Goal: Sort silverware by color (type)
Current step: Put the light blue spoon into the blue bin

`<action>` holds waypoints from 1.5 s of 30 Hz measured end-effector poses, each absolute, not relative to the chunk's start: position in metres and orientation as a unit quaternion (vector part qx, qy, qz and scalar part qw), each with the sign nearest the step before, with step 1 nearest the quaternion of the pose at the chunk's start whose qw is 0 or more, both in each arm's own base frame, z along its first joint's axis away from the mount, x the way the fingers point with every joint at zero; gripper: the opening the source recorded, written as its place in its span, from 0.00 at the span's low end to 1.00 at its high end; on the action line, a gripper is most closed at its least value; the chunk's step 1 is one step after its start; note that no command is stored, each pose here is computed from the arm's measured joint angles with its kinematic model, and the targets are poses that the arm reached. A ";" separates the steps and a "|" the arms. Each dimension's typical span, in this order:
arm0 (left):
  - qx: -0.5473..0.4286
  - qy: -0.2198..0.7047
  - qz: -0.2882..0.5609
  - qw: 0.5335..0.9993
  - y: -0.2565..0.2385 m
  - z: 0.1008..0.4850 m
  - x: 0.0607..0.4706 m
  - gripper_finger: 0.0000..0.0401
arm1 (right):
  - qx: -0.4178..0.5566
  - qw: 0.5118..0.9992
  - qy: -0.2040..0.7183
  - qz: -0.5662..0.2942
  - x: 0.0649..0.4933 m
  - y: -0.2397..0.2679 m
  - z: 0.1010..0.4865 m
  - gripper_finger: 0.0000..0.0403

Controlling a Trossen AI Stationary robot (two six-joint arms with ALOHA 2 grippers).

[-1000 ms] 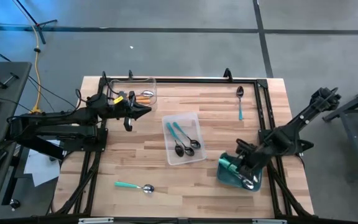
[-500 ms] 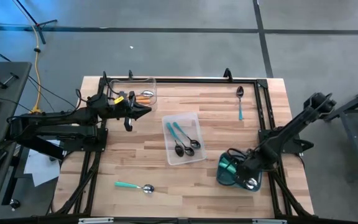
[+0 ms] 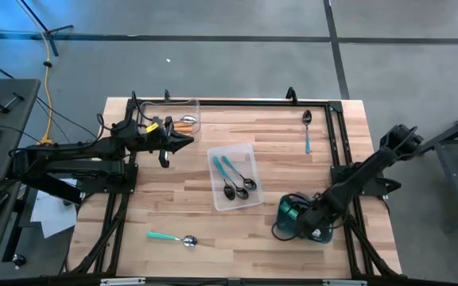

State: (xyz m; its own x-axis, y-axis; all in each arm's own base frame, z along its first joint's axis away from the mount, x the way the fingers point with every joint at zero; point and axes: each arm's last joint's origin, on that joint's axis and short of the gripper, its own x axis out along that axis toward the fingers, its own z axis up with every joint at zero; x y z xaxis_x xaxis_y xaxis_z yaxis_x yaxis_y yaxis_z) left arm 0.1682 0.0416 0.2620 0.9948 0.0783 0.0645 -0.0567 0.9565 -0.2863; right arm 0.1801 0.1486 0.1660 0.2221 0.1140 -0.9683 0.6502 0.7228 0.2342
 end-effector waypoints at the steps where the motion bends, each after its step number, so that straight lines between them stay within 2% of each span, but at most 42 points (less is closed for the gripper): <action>1: -0.144 -0.037 0.034 0.988 0.042 0.262 0.168 0.00 | 0.319 0.712 0.596 -0.191 0.181 0.149 0.164 0.05; 7: -0.148 -0.038 0.035 0.988 0.042 0.262 0.168 0.00 | 0.314 0.708 0.600 -0.201 0.183 0.151 0.156 0.09; 28: -0.148 -0.042 0.058 0.986 0.043 0.262 0.168 0.00 | 0.310 0.707 0.603 -0.200 0.183 0.151 0.156 0.12; 31: -0.148 -0.042 0.058 0.986 0.043 0.262 0.168 0.00 | 0.310 0.706 0.604 -0.199 0.183 0.151 0.155 0.16; 39: -0.148 -0.042 0.059 0.986 0.043 0.262 0.168 0.00 | 0.310 0.706 0.605 -0.198 0.183 0.152 0.155 0.34; 45: -0.148 -0.042 0.059 0.986 0.043 0.262 0.168 0.00 | 0.310 0.706 0.605 -0.199 0.183 0.151 0.155 0.38</action>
